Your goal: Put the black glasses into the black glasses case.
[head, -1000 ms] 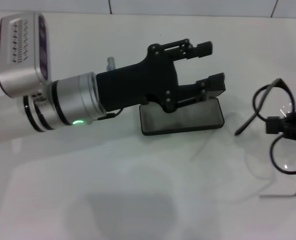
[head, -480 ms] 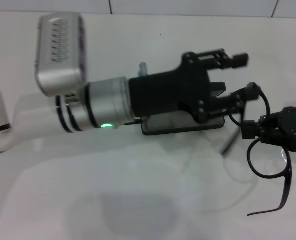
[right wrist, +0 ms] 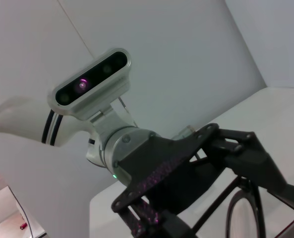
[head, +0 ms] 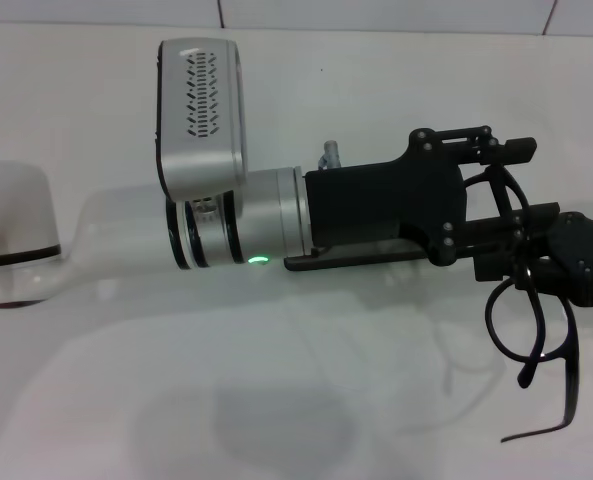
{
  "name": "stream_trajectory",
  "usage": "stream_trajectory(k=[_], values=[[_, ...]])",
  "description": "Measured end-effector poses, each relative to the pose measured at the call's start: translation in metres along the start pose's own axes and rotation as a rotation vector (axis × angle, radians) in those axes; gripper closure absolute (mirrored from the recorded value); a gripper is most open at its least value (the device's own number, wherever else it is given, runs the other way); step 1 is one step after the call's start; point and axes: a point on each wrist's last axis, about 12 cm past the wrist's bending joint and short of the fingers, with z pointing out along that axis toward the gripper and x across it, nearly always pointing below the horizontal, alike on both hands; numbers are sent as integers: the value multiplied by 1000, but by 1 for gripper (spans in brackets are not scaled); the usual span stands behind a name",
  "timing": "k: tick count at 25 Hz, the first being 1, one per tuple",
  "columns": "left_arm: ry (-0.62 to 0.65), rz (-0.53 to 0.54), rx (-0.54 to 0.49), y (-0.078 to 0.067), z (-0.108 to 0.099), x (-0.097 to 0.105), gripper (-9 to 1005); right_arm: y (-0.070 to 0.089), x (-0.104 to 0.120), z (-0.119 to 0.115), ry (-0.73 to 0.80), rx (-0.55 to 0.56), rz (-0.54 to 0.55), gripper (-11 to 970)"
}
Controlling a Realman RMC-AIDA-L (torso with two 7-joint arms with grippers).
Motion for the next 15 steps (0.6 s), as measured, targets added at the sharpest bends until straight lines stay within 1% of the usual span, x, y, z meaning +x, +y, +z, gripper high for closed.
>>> stream_trajectory(k=[4, 8, 12, 15], values=[[4, 7, -4, 0, 0, 1, 401, 2, 0, 0, 0, -21, 0, 840], [1, 37, -14, 0, -1, 2, 401, 4, 1, -1, -5, -30, 12, 839], [-21, 47, -6, -4, 0, 1, 401, 3, 2, -4, -13, -20, 21, 838], [-66, 69, 8, -10, -5, -1, 401, 1, 3, -6, -21, 2, 26, 837]])
